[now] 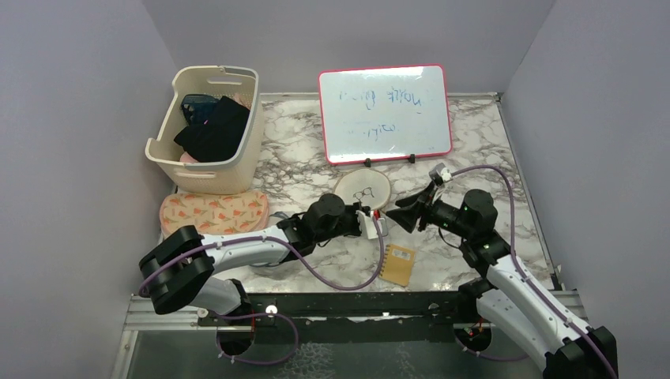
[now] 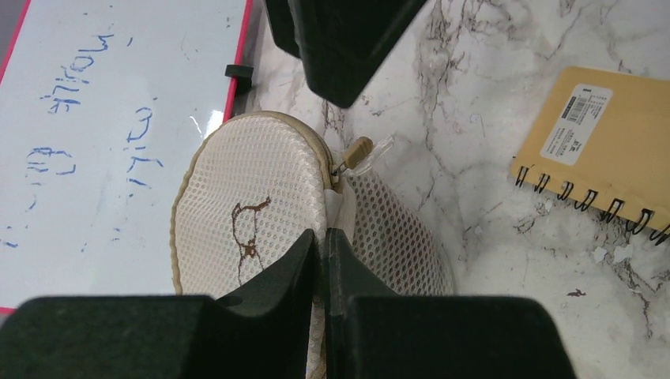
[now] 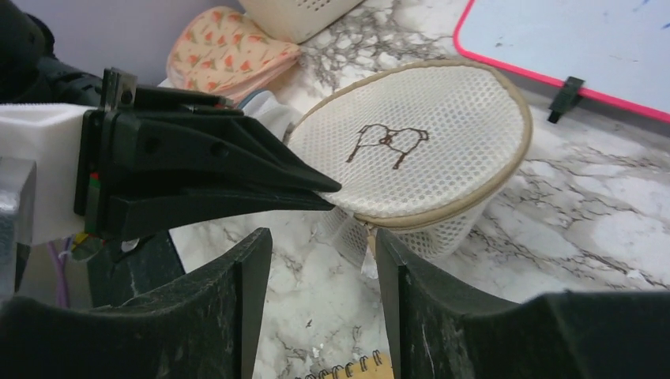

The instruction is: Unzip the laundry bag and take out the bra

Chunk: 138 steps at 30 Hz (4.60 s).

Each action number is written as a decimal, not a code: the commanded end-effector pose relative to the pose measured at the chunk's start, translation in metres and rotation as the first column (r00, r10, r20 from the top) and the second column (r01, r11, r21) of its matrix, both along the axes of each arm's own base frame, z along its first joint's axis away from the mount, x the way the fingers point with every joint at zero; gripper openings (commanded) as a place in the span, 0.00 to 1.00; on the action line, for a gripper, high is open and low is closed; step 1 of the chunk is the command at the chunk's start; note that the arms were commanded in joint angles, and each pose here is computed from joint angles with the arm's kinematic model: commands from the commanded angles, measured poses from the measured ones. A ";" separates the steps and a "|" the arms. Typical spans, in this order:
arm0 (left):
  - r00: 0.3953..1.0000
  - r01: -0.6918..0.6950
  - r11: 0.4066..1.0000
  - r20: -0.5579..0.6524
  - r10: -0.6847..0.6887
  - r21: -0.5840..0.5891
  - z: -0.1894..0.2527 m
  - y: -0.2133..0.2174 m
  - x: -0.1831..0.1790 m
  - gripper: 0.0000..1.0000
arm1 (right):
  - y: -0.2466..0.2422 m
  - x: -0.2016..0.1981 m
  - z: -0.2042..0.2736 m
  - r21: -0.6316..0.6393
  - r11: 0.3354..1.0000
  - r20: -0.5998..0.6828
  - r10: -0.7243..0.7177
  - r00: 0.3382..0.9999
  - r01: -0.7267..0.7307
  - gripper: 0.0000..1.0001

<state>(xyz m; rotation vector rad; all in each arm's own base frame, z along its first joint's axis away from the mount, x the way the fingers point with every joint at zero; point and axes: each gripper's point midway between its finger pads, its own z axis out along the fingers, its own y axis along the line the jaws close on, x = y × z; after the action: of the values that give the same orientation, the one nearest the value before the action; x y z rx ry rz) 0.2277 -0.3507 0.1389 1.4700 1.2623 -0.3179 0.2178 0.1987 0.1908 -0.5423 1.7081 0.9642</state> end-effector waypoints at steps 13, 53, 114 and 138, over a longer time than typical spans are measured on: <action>1.000 0.016 0.986 -0.023 -0.020 -0.167 0.052 -0.010 -0.004 0.00 | 0.005 0.017 -0.015 -0.017 1.000 0.075 0.012 0.997 -0.011 0.32; 0.999 0.020 0.982 -0.042 -0.028 -0.187 0.057 -0.010 -0.004 0.00 | 0.022 0.013 -0.039 0.005 0.992 0.007 0.125 0.992 -0.125 0.14; 0.997 0.037 0.974 -0.065 -0.053 -0.224 0.083 -0.006 -0.010 0.93 | 0.022 0.029 -0.003 -0.079 0.991 -0.015 0.108 0.994 -0.108 0.01; 0.985 -0.108 0.984 -0.148 0.087 -0.139 0.059 -0.011 0.016 0.36 | 0.030 0.021 0.005 -0.072 0.988 -0.007 0.139 0.990 -0.140 0.01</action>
<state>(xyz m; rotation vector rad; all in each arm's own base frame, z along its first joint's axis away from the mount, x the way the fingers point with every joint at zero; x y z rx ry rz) 0.2358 -0.3613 0.1904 1.2836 1.3963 -0.4868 0.2373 0.2243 0.1775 -0.6936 1.7861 1.0057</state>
